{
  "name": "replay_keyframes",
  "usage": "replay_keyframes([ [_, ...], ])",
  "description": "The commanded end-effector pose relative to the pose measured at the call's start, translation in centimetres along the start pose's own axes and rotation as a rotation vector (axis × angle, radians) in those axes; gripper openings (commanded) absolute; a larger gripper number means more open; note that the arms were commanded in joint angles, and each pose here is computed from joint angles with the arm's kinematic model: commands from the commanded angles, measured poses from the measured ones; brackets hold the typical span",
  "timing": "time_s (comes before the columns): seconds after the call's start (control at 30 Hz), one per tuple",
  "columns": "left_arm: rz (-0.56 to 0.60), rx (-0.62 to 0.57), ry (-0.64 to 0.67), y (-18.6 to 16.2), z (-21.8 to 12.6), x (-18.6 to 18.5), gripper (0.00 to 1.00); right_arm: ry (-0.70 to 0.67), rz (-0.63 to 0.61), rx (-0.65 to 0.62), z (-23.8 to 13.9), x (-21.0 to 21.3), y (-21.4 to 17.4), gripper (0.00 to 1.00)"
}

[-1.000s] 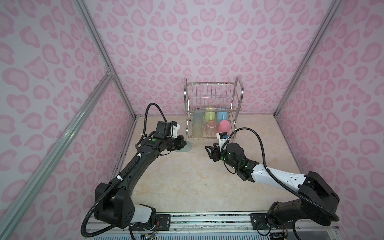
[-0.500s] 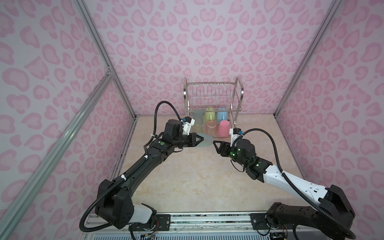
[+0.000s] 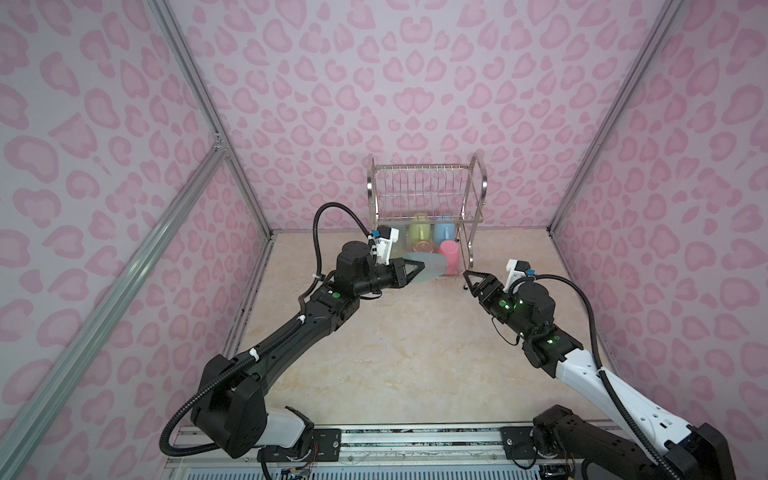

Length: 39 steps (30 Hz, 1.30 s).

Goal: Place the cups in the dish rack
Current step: 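Close the right gripper on the frosted teal cup base while the left gripper holds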

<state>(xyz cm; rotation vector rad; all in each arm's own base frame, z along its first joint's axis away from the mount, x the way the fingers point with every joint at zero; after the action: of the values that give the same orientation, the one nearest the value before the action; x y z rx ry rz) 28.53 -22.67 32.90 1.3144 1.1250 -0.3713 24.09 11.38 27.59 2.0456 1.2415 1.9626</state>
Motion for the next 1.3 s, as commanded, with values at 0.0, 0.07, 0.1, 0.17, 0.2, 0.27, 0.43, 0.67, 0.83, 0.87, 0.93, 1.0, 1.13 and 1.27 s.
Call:
replay_keyframes([
  [0.0,0.028,-0.128,-0.107,1.1,-0.2,-2.3,0.04,0.073,0.08,-0.029,-0.8,0.5,0.7,0.76],
  [0.07,0.027,-0.143,-0.132,0.8,0.0,-2.8,0.04,0.08,0.098,-0.043,-1.2,0.5,1.2,0.78],
  [0.1,0.026,-0.146,-0.145,0.7,0.2,-3.0,0.03,0.087,0.106,-0.048,-1.4,0.6,1.3,0.79],
  [0.17,0.032,-0.147,-0.172,0.4,0.6,-3.6,0.04,0.1,0.129,-0.06,-1.7,0.6,1.7,0.82],
  [0.2,0.031,-0.147,-0.181,0.3,0.8,-3.8,0.03,0.111,0.142,-0.066,-1.8,0.7,1.9,0.82],
  [0.27,0.022,-0.144,-0.2,0.0,1.4,-4.1,0.03,0.144,0.176,-0.078,-1.9,0.8,2.3,0.83],
  [0.43,0.005,-0.127,-0.268,-0.4,3.1,-5.3,0.03,0.211,0.259,-0.083,-1.6,1.2,3.0,0.84],
  [0.67,-0.024,-0.091,-0.335,-0.4,5.4,-5.6,0.03,0.281,0.331,-0.103,-1.3,2.2,3.9,0.86],
  [0.83,-0.062,-0.046,-0.402,-0.4,7.0,-5.5,0.03,0.277,0.342,-0.119,-0.9,2.6,4.8,0.86],
  [0.87,-0.07,-0.037,-0.409,-0.4,7.2,-5.3,0.03,0.278,0.344,-0.115,-0.7,2.6,5.0,0.85],
  [0.93,-0.081,-0.027,-0.423,-0.6,7.6,-5.2,0.03,0.285,0.347,-0.102,-0.3,2.6,5.2,0.85],
  [1.0,-0.084,-0.015,-0.434,-0.9,7.8,-5.2,0.03,0.275,0.348,-0.089,0.1,2.4,5.3,0.84],
  [1.13,-0.078,0.004,-0.449,-1.0,8.0,-5.6,0.03,0.28,0.34,-0.08,0.6,2.2,5.5,0.83],
  [1.27,-0.088,0.028,-0.451,-1.4,8.4,-5.5,0.03,0.277,0.324,-0.08,0.9,2.3,5.9,0.79],
])
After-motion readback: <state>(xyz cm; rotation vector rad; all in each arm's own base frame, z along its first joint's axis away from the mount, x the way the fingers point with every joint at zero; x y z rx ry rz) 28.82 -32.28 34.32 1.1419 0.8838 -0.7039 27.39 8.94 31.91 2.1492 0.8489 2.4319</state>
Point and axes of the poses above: each gripper's point midway between its finger pads, its own z axis out along the fingers, its own x axis along the line the jaws close on, y = z × x, the point moved 10 cm from there along -z, back along the fingers, and after that the axes turned 7 degrees about -z, right-handed, at the moved point
